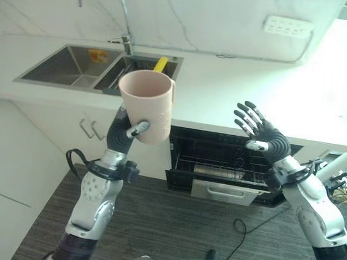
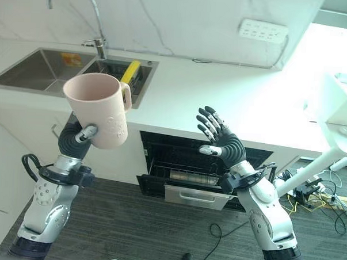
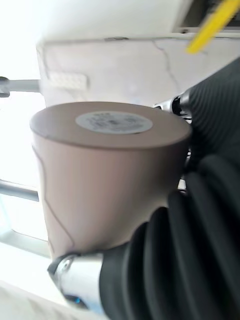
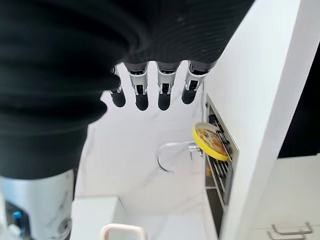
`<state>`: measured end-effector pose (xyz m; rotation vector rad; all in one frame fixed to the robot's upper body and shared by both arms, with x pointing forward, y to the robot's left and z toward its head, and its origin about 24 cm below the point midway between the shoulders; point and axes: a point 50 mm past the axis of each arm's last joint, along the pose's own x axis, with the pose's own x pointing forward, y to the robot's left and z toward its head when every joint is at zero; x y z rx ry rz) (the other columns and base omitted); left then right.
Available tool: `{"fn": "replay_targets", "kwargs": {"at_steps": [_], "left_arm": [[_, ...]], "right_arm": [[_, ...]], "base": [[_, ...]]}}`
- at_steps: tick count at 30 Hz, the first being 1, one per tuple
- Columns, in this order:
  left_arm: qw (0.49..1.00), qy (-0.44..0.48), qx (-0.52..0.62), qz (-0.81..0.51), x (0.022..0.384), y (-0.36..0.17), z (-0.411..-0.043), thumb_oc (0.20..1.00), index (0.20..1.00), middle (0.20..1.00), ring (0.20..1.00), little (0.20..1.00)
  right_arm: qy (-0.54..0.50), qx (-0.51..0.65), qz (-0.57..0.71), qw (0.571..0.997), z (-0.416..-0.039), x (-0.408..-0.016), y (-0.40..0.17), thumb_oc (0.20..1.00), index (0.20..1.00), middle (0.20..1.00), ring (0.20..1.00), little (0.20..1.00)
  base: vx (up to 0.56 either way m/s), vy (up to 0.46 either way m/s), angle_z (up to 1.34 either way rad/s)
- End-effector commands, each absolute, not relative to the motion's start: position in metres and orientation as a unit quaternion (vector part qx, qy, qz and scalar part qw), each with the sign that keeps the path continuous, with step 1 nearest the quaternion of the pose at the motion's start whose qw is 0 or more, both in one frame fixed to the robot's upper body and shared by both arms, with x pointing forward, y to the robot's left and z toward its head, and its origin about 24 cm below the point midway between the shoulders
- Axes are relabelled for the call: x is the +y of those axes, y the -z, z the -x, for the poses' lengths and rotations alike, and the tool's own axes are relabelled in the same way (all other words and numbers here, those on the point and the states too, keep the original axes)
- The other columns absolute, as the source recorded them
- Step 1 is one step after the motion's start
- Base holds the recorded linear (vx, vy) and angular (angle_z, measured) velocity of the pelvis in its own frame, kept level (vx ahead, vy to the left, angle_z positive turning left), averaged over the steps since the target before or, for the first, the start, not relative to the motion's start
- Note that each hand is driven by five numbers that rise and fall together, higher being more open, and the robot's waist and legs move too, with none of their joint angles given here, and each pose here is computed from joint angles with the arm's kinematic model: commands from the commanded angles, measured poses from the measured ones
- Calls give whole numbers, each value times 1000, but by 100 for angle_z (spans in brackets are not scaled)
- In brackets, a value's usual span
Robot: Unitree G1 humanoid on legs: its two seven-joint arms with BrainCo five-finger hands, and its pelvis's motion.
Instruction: Place the dishes in the dishwasher.
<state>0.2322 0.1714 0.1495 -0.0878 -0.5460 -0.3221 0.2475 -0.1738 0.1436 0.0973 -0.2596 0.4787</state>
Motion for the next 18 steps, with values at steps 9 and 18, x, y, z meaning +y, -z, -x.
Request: {"fn": "replay_targets", "kwargs": {"at_steps": [9,18], "left_arm": [[912,159,-378,3,168,-192,-234,200,200,200,200,200],[909,167,-381,13,169,-191,-230,200,200,200,200,200]], "right_arm": [[-280,-200,-78,936,-235,-151,-162,1000,1000,1000,1000,1000],[-253,-213,-59,942,-241,-158,-170,1000,1000,1000,1000,1000]], "base": [[24,-87,-52],[-36,-294,-18]]}}
